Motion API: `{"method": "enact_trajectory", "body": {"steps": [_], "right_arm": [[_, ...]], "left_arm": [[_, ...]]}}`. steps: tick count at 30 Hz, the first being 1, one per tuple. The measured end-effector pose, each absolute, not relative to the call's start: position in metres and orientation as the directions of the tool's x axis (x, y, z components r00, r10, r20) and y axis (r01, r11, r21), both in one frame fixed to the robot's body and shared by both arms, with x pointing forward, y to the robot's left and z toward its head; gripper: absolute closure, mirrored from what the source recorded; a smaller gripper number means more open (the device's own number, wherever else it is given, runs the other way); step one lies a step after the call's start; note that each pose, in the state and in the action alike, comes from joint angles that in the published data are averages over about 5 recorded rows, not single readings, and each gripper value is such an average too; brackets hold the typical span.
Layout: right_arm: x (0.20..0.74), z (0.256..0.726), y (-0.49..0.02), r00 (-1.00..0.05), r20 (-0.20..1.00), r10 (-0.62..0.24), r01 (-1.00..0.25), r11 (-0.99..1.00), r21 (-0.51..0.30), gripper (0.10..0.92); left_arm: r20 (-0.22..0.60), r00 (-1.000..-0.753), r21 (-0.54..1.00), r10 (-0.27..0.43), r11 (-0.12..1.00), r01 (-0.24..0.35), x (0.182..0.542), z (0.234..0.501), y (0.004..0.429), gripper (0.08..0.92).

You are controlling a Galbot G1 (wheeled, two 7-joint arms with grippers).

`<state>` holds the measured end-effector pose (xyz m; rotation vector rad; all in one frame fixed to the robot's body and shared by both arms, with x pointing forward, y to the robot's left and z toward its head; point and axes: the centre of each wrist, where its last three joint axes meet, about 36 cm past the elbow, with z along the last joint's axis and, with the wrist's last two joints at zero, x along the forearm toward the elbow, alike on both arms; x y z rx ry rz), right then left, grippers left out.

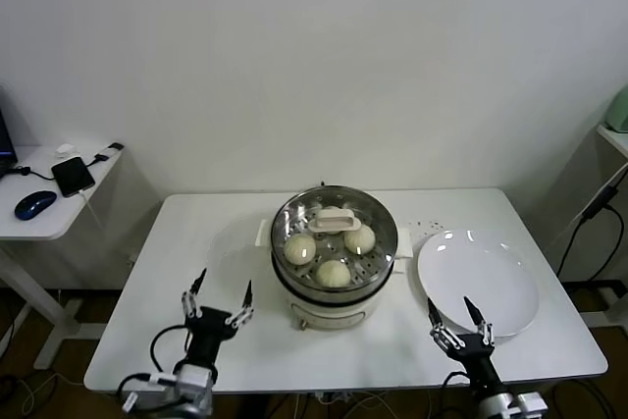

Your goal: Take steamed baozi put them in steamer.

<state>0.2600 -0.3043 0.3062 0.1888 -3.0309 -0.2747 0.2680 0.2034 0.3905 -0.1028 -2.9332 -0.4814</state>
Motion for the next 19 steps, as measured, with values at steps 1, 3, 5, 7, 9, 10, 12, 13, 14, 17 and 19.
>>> {"method": "enact_trajectory", "body": {"steps": [1, 3, 5, 7, 9, 10, 12, 13, 14, 17, 19], "right_arm": [[0.258, 0.307, -0.304, -0.988, 0.084, -0.13, -0.112, 0.976, 0.184, 0.2], [0.254, 0.31, -0.302, -0.987, 0.092, -0.129, -0.111, 0.977, 0.181, 0.2], [0.249, 0.315, -0.302, -0.986, 0.101, -0.132, -0.113, 0.978, 0.173, 0.2], [0.245, 0.32, -0.302, -0.984, 0.108, -0.138, -0.12, 0.979, 0.163, 0.199], [0.241, 0.324, -0.301, -0.983, 0.112, -0.146, -0.128, 0.98, 0.155, 0.199], [0.24, 0.327, -0.3, -0.982, 0.112, -0.15, -0.132, 0.979, 0.153, 0.2], [0.237, 0.33, -0.298, -0.981, 0.116, -0.157, -0.139, 0.979, 0.149, 0.2], [0.237, 0.331, -0.297, -0.98, 0.119, -0.16, -0.142, 0.979, 0.147, 0.2], [0.236, 0.333, -0.297, -0.979, 0.122, -0.162, -0.144, 0.979, 0.145, 0.2], [0.235, 0.336, -0.296, -0.977, 0.132, -0.167, -0.149, 0.979, 0.137, 0.199], [0.235, 0.338, -0.296, -0.976, 0.135, -0.169, -0.151, 0.979, 0.134, 0.199]], "left_arm": [[0.191, -0.981, 0.29, 0.04, 0.952, 0.096, 0.263, 0.389, 0.205, 0.177], [0.221, -0.974, 0.253, 0.039, 0.963, 0.096, 0.254, 0.388, 0.207, 0.177], [0.244, -0.969, 0.222, 0.034, 0.971, 0.09, 0.247, 0.387, 0.209, 0.177], [0.263, -0.965, 0.198, 0.027, 0.977, 0.081, 0.241, 0.387, 0.212, 0.177], [0.278, -0.96, 0.176, 0.02, 0.982, 0.072, 0.236, 0.388, 0.214, 0.177], [0.285, -0.958, 0.166, 0.018, 0.984, 0.068, 0.233, 0.388, 0.215, 0.177], [0.296, -0.955, 0.146, 0.016, 0.987, 0.062, 0.229, 0.389, 0.216, 0.177], [0.3, -0.954, 0.136, 0.016, 0.989, 0.06, 0.227, 0.39, 0.216, 0.177], [0.303, -0.953, 0.127, 0.016, 0.99, 0.057, 0.226, 0.39, 0.217, 0.177], [0.308, -0.951, 0.107, 0.016, 0.993, 0.051, 0.223, 0.393, 0.218, 0.177], [0.31, -0.951, 0.101, 0.016, 0.994, 0.05, 0.222, 0.394, 0.218, 0.177]]}}
